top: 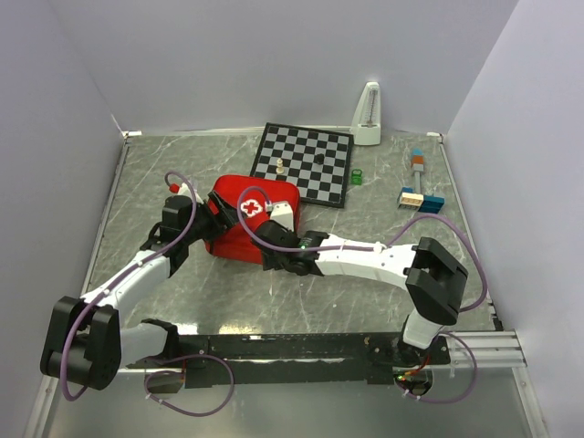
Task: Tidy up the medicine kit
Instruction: Zip the medicine box at the center of the board.
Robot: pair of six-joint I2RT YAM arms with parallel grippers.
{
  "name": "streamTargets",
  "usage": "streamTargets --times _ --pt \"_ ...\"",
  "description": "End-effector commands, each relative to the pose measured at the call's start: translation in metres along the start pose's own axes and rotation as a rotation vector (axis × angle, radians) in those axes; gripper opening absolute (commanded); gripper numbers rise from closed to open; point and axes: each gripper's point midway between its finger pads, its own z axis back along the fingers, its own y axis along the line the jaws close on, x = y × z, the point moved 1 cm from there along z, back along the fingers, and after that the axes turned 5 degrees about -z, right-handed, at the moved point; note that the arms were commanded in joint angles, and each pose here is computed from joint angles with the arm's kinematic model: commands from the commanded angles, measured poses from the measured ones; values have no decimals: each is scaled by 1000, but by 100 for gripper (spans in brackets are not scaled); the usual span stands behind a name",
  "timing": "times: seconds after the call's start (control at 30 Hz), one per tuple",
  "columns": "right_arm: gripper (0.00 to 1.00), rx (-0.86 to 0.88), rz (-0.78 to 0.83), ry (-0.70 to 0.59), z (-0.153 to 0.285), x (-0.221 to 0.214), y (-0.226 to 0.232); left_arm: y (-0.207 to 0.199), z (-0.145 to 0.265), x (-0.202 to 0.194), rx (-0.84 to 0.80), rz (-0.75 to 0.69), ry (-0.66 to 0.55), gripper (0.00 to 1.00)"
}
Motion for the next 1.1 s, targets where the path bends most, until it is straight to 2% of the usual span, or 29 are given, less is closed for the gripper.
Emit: streamTargets --times 0.0,0.17,0.53,0.77,0.9,1.07 --pt "60 18 -56 36 -5 -12 5 -3 -2 1 -11 -26 11 82" --pt "59 15 -69 57 -11 -16 9 -1 -2 0 -4 -22 9 82" --pt "38 -14 -88 54 -13 -13 7 0 -2 -1 -1 -22 12 82" --pt "18 -22 -91 47 -10 -13 3 -1 -1 0 -3 -25 10 82" --pt "1 -31 -87 52 -7 -15 -2 0 -2 -1 2 -26 13 82" --pt "0 -91 -43 49 2 -18 -23 1 -1 -1 7 -31 13 82"
